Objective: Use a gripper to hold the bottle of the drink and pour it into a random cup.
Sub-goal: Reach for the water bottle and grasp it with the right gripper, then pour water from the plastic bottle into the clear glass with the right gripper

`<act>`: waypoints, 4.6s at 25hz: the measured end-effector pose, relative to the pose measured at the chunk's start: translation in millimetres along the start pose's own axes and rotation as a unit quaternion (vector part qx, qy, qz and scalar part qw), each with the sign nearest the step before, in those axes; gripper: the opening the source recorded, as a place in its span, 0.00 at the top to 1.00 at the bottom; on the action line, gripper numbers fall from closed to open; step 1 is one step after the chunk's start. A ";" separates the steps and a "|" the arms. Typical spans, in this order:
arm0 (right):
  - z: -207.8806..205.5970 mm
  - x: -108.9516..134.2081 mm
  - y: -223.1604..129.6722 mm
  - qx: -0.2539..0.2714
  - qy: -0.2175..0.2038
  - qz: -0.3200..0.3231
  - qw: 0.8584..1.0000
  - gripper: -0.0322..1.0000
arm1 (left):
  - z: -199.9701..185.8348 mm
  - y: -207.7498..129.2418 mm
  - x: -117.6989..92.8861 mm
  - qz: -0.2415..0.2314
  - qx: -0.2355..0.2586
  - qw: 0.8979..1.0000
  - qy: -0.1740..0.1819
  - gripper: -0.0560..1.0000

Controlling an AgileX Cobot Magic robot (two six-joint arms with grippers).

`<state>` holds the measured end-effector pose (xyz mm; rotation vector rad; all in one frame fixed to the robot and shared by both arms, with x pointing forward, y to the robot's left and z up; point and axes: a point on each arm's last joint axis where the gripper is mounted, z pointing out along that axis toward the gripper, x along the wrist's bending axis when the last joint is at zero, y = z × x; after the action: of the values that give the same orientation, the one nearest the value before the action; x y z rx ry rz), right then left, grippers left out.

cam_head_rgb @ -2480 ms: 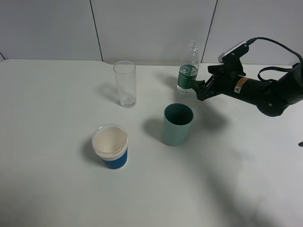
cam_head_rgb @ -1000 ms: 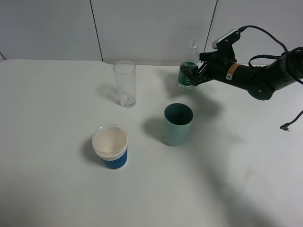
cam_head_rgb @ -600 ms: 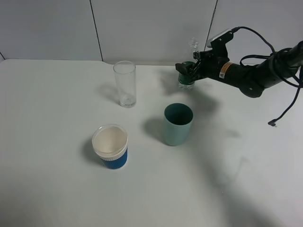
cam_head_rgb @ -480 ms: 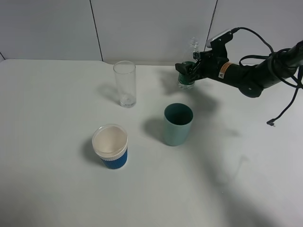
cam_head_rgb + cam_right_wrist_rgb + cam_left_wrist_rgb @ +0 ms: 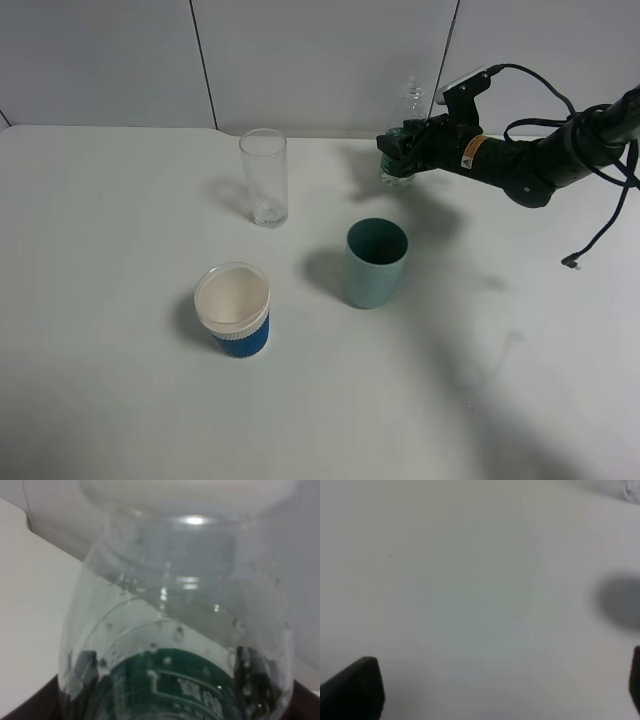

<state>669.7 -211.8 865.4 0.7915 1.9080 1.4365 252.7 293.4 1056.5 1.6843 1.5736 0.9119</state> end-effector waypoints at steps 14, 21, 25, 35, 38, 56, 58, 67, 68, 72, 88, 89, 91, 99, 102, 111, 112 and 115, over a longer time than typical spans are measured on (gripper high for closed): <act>7.0 15.6 10.0 0.023 0.010 -0.012 1.000 0.42 | 0.0 0.0 0.0 0.000 0.000 1.000 0.000 0.01; 12.3 34.8 31.9 0.065 0.006 -0.058 0.996 0.42 | 0.0 0.0 0.0 0.000 0.000 1.000 0.000 0.01; 14.7 47.2 41.5 0.081 0.011 -0.077 0.994 0.42 | 0.0 0.0 0.0 0.000 0.000 1.000 0.000 0.01; 19.9 82.3 66.2 0.093 0.025 -0.115 0.989 0.42 | 0.0 0.0 0.0 0.000 0.000 1.000 0.000 0.01; 23.4 94.9 73.4 0.104 0.032 -0.135 0.985 0.42 | 0.0 0.0 0.0 0.000 0.000 1.000 0.000 0.01; 48.8 110.0 123.8 0.139 0.016 -0.200 0.970 0.42 | 0.0 0.0 0.0 0.000 0.000 1.000 0.000 0.01; 49.8 111.2 126.3 0.151 0.014 -0.215 0.965 0.42 | 0.0 0.0 0.0 0.000 0.000 1.000 0.000 0.01; 50.6 122.2 126.1 0.176 0.024 -0.310 0.934 0.42 | 0.0 0.0 0.0 0.000 0.000 1.000 0.000 0.01; 50.7 123.2 126.0 0.178 0.024 -0.318 0.931 0.42 | 0.0 0.0 0.0 0.000 0.000 1.000 0.000 0.01; 50.7 124.2 127.4 0.185 0.022 -0.352 0.917 0.42 | 0.0 0.0 0.0 0.000 0.000 1.000 0.000 0.01; 49.2 135.5 134.6 0.197 0.022 -0.473 0.859 0.42 | 0.0 0.0 0.0 0.000 0.000 1.000 0.000 0.01; 49.1 136.0 134.5 0.198 0.023 -0.482 0.853 0.42 | 0.0 0.0 0.0 0.000 0.000 1.000 0.000 0.01; 48.9 136.7 134.5 0.202 0.023 -0.498 0.843 0.42 | 0.0 0.0 0.0 0.000 0.000 1.000 0.000 0.01; 48.0 135.8 133.8 0.217 0.018 -0.531 0.819 0.42 | 0.0 0.0 0.0 0.000 0.000 1.000 0.000 0.01; 48.0 136.6 133.9 0.217 0.021 -0.540 0.813 0.42 | 0.0 0.0 0.0 0.000 0.000 1.000 0.000 0.01; 53.4 145.3 155.4 0.194 0.009 -0.567 0.801 0.42 | 0.0 0.0 0.0 0.000 0.000 1.000 0.000 0.01; 53.4 146.9 156.7 0.191 0.010 -0.573 0.797 0.42 | 0.0 0.0 0.0 0.000 0.000 1.000 0.000 0.01; 53.6 149.1 157.4 0.190 0.016 -0.597 0.779 0.42 | 0.0 0.0 0.0 0.000 0.000 1.000 0.000 0.01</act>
<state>632.2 -29.2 988.3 -0.3577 2.0575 0.2610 252.7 293.4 1056.5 1.6843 1.5736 0.9119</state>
